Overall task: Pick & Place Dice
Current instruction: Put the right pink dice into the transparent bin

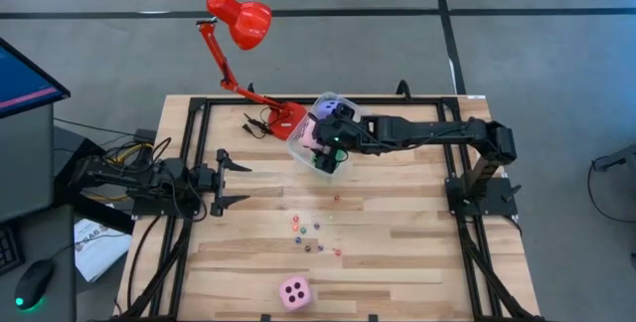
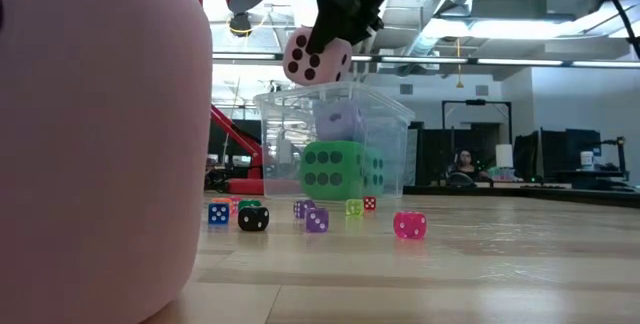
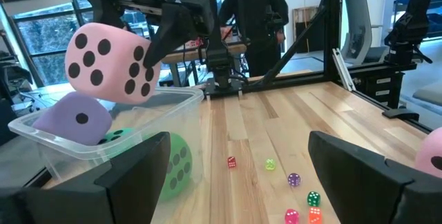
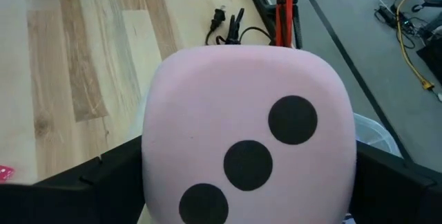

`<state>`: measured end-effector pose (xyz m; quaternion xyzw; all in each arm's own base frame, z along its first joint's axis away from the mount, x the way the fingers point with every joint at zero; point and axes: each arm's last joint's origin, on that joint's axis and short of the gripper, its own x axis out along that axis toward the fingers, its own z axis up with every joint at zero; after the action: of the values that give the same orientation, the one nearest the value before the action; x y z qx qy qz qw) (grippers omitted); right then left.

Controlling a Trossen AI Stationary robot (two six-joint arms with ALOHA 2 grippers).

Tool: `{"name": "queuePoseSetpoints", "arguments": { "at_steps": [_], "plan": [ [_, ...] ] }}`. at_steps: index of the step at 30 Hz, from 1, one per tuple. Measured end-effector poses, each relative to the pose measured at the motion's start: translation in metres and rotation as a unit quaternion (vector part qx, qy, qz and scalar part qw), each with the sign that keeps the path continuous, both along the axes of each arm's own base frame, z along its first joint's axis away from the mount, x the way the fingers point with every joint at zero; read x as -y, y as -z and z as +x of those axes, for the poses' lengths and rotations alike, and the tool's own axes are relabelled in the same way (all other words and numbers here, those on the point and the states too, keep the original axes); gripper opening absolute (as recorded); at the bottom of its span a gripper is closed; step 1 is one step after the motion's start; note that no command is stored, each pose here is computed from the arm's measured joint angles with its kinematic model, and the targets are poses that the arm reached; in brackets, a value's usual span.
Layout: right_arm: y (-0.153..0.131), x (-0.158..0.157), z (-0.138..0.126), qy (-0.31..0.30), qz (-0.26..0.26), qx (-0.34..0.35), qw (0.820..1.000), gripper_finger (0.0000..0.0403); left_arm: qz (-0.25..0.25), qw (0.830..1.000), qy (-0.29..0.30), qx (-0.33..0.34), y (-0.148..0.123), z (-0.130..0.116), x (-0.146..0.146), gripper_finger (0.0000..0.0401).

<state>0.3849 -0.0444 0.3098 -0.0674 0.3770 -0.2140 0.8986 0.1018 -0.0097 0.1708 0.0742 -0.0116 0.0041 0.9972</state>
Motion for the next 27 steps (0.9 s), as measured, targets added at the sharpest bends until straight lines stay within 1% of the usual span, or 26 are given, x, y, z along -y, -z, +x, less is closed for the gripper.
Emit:
{"name": "queuePoseSetpoints", "arguments": {
  "at_steps": [9, 13, 14, 17, 20, 22, 25, 27],
  "plan": [
    [-0.001, 0.003, 0.001, 0.003, -0.002, 0.006, 1.0, 0.0383, 0.008, 1.0, 0.0, 0.011, -0.002, 0.0, 0.0, 0.0333],
    [-0.001, 0.003, 0.001, 0.002, -0.002, 0.006, 1.0, 0.0383, 0.004, 1.0, 0.0, 0.026, -0.005, 0.0, 0.0, 0.0333],
    [-0.001, 0.002, 0.001, 0.0, -0.004, 0.005, 1.0, 0.0383, -0.004, 1.0, 0.0, 0.03, -0.006, 0.0, 0.0, 0.0333],
    [-0.001, 0.002, 0.001, -0.007, -0.01, 0.001, 1.0, 0.0383, -0.05, 0.997, 0.004, 0.066, -0.013, -0.001, 0.0, 0.0333],
    [-0.001, 0.002, 0.001, -0.007, -0.01, 0.001, 1.0, 0.0383, -0.059, 0.99, 0.007, 0.126, -0.024, -0.004, 0.0, 0.0333],
    [-0.001, 0.002, 0.001, -0.007, -0.01, 0.001, 1.0, 0.0383, -0.063, 0.987, 0.008, 0.15, -0.029, -0.005, -0.001, 0.0333],
    [-0.001, 0.002, 0.001, -0.007, -0.01, 0.001, 1.0, 0.0383, -0.052, 0.985, 0.006, 0.165, -0.032, -0.006, -0.001, 0.0333],
    [-0.001, 0.002, 0.001, -0.007, -0.01, 0.002, 1.0, 0.0383, -0.046, 0.987, 0.004, 0.155, -0.03, -0.004, 0.0, 0.0333]
  ]
}}
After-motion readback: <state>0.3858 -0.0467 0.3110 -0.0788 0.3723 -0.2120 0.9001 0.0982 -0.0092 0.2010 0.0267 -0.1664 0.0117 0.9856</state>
